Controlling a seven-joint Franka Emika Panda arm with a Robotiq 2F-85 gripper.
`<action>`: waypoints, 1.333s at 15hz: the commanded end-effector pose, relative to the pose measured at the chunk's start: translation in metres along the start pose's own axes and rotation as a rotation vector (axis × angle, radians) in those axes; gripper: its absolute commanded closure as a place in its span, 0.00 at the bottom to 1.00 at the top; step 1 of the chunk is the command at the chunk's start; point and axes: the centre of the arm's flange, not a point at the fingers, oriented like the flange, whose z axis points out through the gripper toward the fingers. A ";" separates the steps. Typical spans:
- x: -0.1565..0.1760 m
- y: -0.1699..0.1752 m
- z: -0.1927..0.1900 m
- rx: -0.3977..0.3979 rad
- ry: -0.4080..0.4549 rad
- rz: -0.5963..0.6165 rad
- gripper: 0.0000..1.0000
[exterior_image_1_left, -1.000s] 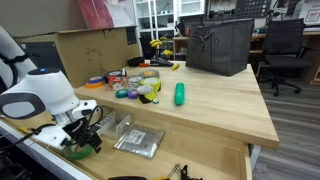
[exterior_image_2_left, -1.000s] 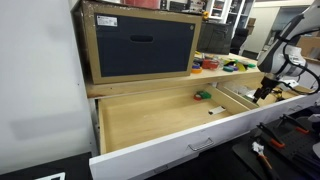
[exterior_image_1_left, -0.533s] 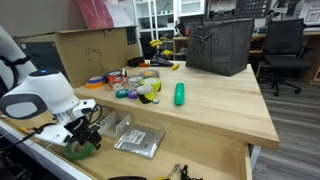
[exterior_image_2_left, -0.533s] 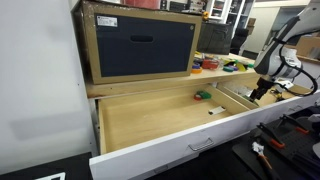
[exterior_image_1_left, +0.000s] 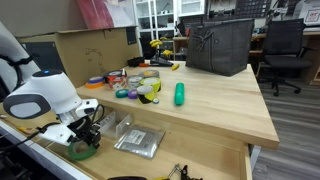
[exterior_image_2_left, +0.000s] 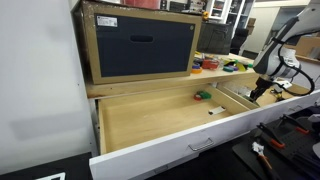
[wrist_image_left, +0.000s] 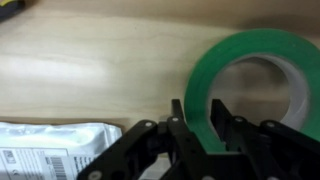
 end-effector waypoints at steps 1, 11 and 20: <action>0.002 -0.002 -0.009 0.006 0.040 0.025 0.93; 0.019 -0.008 -0.104 0.039 0.187 0.060 0.94; 0.042 0.030 -0.138 0.074 0.091 0.306 0.94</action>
